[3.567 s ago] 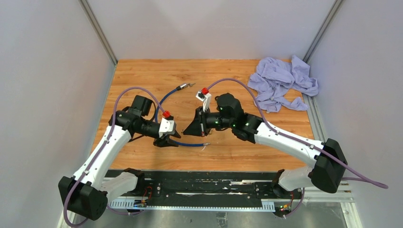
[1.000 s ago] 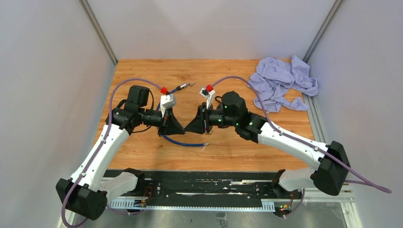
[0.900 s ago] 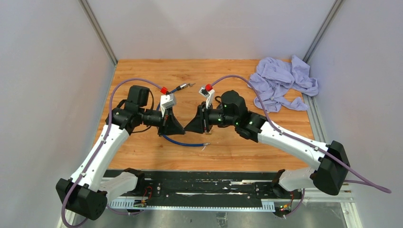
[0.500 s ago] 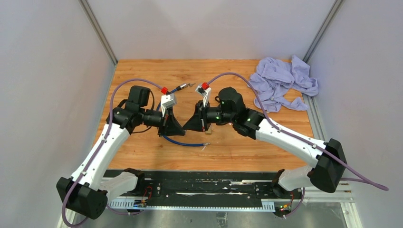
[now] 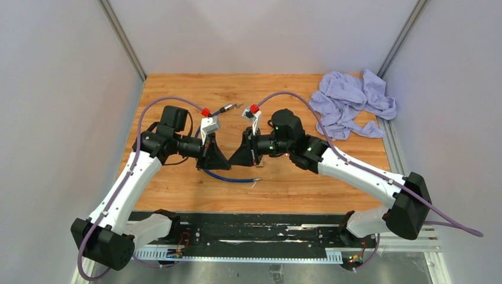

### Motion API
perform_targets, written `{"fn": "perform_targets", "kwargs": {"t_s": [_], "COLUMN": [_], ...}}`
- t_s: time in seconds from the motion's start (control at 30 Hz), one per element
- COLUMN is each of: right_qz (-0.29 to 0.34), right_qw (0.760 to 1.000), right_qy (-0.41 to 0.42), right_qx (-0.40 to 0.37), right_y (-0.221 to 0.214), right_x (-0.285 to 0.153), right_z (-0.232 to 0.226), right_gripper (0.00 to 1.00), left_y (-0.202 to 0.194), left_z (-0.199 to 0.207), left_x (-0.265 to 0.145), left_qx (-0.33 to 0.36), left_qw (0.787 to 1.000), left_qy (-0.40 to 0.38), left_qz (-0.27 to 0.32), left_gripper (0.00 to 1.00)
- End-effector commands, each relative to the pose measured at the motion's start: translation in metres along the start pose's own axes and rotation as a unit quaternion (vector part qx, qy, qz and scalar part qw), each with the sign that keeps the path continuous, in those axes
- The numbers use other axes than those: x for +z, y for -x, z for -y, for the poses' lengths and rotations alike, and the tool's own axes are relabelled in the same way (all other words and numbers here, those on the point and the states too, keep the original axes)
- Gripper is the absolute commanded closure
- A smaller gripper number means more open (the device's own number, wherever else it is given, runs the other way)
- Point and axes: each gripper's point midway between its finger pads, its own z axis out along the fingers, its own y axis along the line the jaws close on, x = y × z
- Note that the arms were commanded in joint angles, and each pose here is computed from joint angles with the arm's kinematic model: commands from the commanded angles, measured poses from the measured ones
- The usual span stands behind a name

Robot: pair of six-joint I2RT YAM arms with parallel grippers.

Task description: Unlock with the key

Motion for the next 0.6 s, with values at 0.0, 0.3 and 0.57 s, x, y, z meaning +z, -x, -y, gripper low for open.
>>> {"fn": "perform_targets", "kwargs": {"t_s": [0.0, 0.3, 0.57], "right_qz": [0.004, 0.01, 0.034], "right_qw": [1.0, 1.0, 0.999], "right_qy": [0.022, 0.017, -0.019], "right_qx": [-0.007, -0.001, -0.013], "right_y": [0.003, 0.004, 0.003], "right_x": [-0.003, -0.003, -0.016], "right_z": [-0.006, -0.004, 0.005], "right_gripper": [0.84, 0.99, 0.99], "left_y": [0.01, 0.014, 0.013], "left_z": [0.01, 0.013, 0.023], "left_x": [0.0, -0.002, -0.003], "left_qx": [0.01, 0.015, 0.01], "left_qw": [1.0, 1.0, 0.999], "left_qy": [-0.02, -0.019, -0.04], "left_qz": [0.009, 0.01, 0.014], "left_gripper": [1.0, 1.0, 0.79]}}
